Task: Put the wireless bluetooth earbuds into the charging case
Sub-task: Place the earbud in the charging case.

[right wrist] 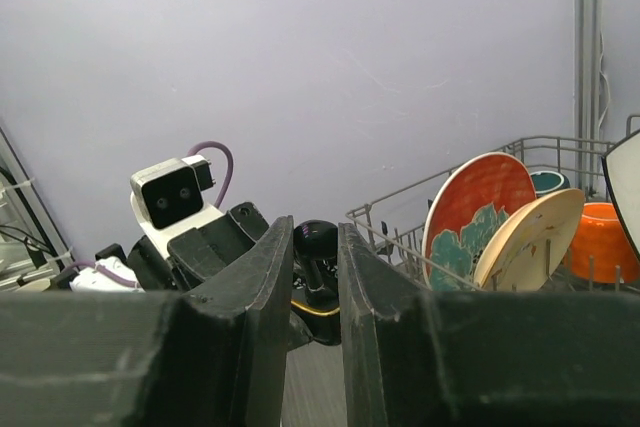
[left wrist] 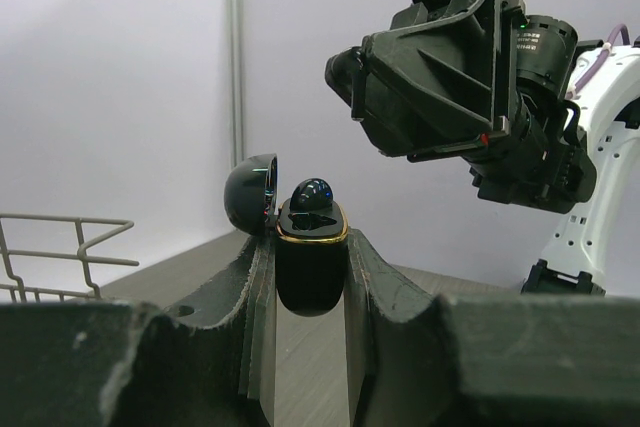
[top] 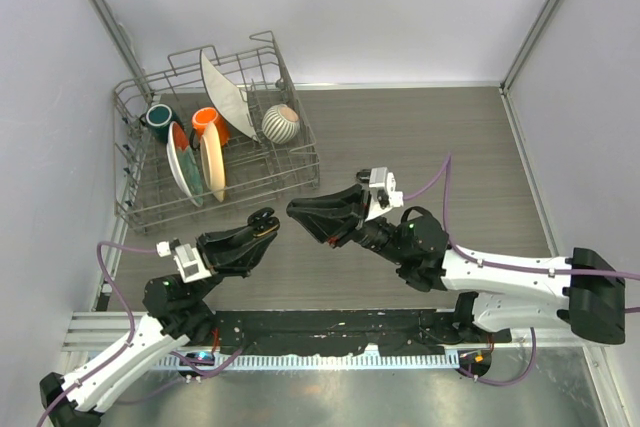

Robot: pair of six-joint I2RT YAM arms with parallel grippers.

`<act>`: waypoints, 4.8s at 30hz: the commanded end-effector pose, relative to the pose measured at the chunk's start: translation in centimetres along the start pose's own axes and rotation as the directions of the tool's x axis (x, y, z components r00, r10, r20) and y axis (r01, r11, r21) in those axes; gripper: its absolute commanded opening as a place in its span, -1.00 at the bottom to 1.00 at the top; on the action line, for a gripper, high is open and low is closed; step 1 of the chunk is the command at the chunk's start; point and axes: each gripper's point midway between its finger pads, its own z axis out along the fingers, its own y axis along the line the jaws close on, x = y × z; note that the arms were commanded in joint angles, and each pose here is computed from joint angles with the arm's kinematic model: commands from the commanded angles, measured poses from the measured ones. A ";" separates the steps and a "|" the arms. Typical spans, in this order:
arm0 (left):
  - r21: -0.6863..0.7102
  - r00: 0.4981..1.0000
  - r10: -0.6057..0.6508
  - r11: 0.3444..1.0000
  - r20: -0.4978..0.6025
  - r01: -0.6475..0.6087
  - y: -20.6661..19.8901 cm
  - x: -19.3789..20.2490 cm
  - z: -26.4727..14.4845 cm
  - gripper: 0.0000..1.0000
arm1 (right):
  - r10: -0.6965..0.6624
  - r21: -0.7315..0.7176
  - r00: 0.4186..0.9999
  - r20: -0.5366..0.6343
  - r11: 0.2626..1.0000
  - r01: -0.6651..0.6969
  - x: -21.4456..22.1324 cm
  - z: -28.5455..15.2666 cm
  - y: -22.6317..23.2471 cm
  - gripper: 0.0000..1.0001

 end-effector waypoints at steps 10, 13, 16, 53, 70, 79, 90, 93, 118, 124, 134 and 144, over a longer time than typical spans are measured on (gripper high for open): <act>-0.003 1.000 -0.014 1.000 -0.008 0.014 0.1 1.8 -0.9 -1.00 | -0.015 -0.085 0.994 0.108 0.996 0.024 -2.3 2.8 3.0 -0.98; -0.007 1.000 -0.012 1.000 -0.006 0.012 0.2 1.7 -0.9 -1.00 | -0.013 -0.089 0.996 0.092 0.996 0.021 -1.6 3.0 3.2 -0.98; -0.004 1.000 -0.013 1.000 -0.003 0.013 0.1 1.6 -0.9 -1.00 | -0.012 -0.086 0.997 0.075 0.996 0.018 -1.0 3.2 3.3 -0.98; 0.017 1.000 -0.010 1.000 -0.017 0.011 -0.2 1.7 -0.6 -0.99 | -0.039 -0.017 0.999 -0.008 0.999 0.039 3.0 4.5 2.0 -0.99; 0.004 1.000 0.000 1.000 0.005 0.000 0.0 1.1 -0.5 -1.00 | -0.101 0.032 0.990 -0.097 0.994 0.104 6.0 3.4 1.5 -0.98; -0.005 1.000 0.004 1.000 0.011 -0.004 0.2 0.9 -0.5 -1.00 | -0.144 0.072 0.984 -0.108 0.986 0.152 6.5 3.1 1.2 -0.98; -0.003 1.000 0.006 1.000 0.018 -0.006 0.1 0.6 -0.4 -1.00 | -0.166 0.124 0.979 -0.118 0.976 0.181 7.5 2.5 0.3 -0.99; -0.003 1.000 0.006 1.000 0.012 -0.006 0.1 0.8 -0.4 -1.00 | -0.155 0.121 0.981 -0.114 0.978 0.169 7.5 2.7 0.5 -0.99; -0.012 1.000 0.019 1.000 0.006 -0.019 0.4 0.8 -0.2 -1.00 | -0.096 0.133 0.987 -0.127 0.985 0.113 8.1 2.5 0.8 -0.98; -0.002 1.000 0.023 1.000 0.007 -0.023 0.2 0.7 -0.2 -1.00 | -0.090 0.143 0.987 -0.130 0.984 0.109 8.6 2.9 0.7 -0.98; -0.013 0.999 0.038 0.999 0.033 -0.038 0.4 0.0 -0.2 -1.00 | -0.115 0.189 0.978 -0.172 0.971 0.147 9.9 1.4 -0.7 -0.99; -0.039 0.995 0.056 0.998 0.078 -0.053 0.7 -0.9 -0.7 -1.00 | -0.158 0.199 0.958 -0.238 0.958 0.207 10.3 0.4 -1.4 -0.99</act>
